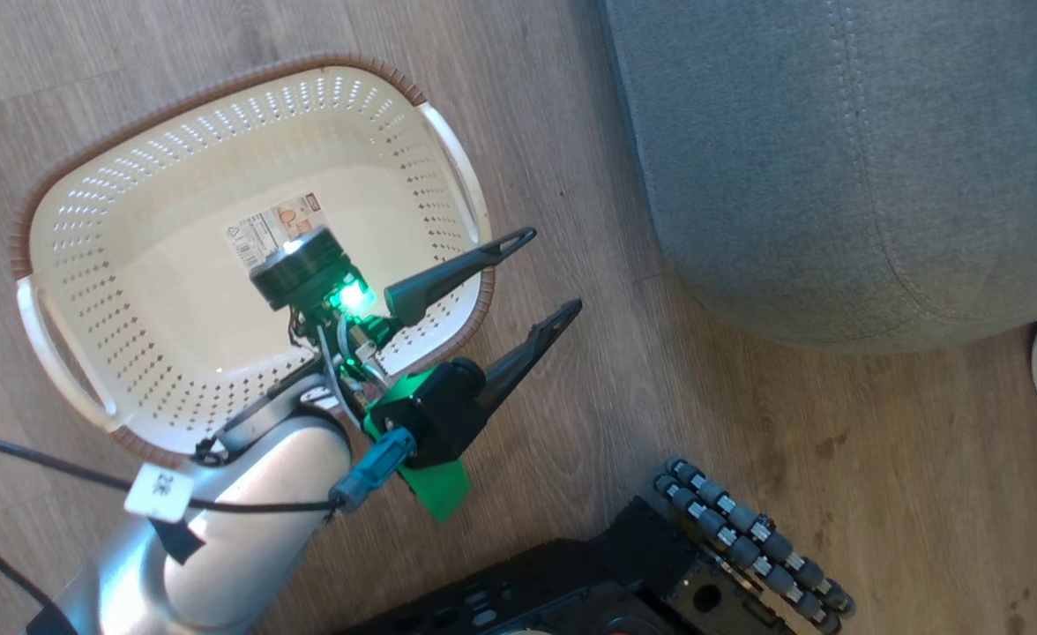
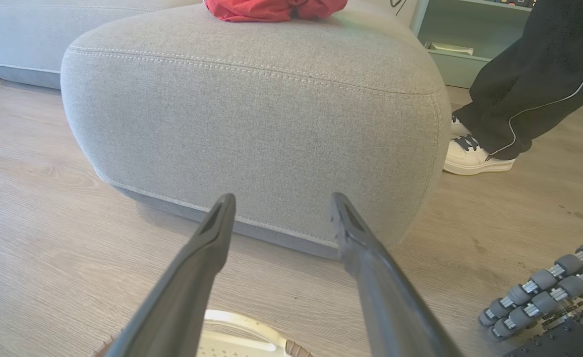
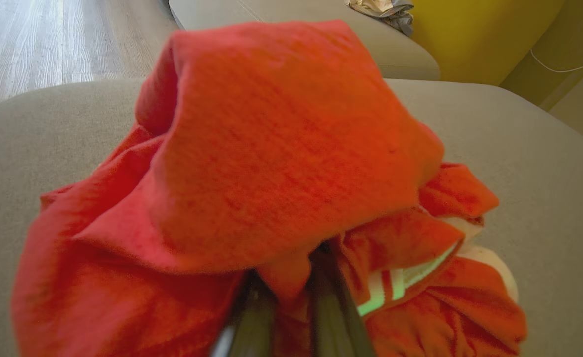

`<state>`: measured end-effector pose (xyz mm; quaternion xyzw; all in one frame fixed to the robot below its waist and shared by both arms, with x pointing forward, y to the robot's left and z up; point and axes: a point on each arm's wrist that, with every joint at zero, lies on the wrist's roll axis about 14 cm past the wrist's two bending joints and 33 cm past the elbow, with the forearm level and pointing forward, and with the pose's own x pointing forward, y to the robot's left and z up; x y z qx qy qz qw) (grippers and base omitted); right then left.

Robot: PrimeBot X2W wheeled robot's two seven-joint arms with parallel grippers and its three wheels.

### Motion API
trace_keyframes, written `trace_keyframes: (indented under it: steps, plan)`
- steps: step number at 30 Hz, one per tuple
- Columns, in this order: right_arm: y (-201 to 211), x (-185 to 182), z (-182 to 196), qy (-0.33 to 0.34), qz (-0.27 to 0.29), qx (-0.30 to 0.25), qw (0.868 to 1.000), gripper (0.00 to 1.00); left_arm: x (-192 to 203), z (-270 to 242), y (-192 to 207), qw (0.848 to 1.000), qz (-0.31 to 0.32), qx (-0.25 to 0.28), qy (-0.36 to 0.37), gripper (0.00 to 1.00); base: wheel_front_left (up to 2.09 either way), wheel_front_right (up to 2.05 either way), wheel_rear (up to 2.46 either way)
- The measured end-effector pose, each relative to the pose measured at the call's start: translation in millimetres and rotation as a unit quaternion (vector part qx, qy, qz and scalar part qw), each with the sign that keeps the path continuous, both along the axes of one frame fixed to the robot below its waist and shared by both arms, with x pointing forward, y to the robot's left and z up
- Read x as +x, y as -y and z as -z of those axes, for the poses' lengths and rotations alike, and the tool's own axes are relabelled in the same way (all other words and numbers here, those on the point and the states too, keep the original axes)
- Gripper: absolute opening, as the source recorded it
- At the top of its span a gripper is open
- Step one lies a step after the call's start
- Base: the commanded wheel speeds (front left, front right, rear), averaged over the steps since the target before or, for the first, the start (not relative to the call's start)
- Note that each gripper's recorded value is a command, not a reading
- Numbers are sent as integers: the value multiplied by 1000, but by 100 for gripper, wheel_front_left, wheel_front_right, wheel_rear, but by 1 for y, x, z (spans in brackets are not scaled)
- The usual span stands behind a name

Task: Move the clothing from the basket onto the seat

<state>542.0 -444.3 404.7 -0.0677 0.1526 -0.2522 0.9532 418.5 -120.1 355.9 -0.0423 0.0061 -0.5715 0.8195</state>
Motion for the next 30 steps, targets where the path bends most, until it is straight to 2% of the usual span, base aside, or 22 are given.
trace_keyframes:
  steps: [3, 10, 11, 12, 13, 14, 20, 26, 29, 30]
  plan:
    - [-3, -2, 11, -13, 4, 12, 1000, 0, 4, -1, -1, 1000, -6, 1, 5, 100, 0, 0, 0]
    - [0, -6, 7, -13, 9, 17, 1000, 0, 5, -7, -1, 1000, -8, 0, 10, 100, 0, 0, 0]
    - [0, -6, 4, -11, 10, 17, 1000, 18, 5, -8, 0, 1000, -8, -1, 10, 100, 0, 0, 0]
    - [1, -7, 2, -9, 10, 16, 1000, 43, 4, -10, 0, 1000, -7, -1, 11, 100, 0, 0, 0]
    - [0, -7, -2, -6, 9, 16, 1000, 79, 4, -12, 1, 1000, -6, -1, 14, 100, 0, 0, 0]
    - [0, -7, -5, -3, 8, 15, 1000, 100, 4, -15, 1, 1000, -6, -1, 17, 100, 0, 0, 0]
    - [0, -12, -33, 21, 1, 6, 1000, 100, -3, -37, 8, 999, 2, -6, 39, 100, 0, 0, 0]
    - [-4, -38, -52, 22, -15, -10, 1000, 100, -15, -72, 16, 999, -2, -21, 47, 100, 0, 0, 0]
    - [-5, -49, -72, 39, -25, -19, 999, 100, -27, -88, 16, 999, -10, -22, 48, 100, 0, 0, 0]
    - [-9, -52, -91, 62, -35, -24, 997, 100, -35, -99, 15, 998, -16, -24, 50, 100, 0, 0, 0]
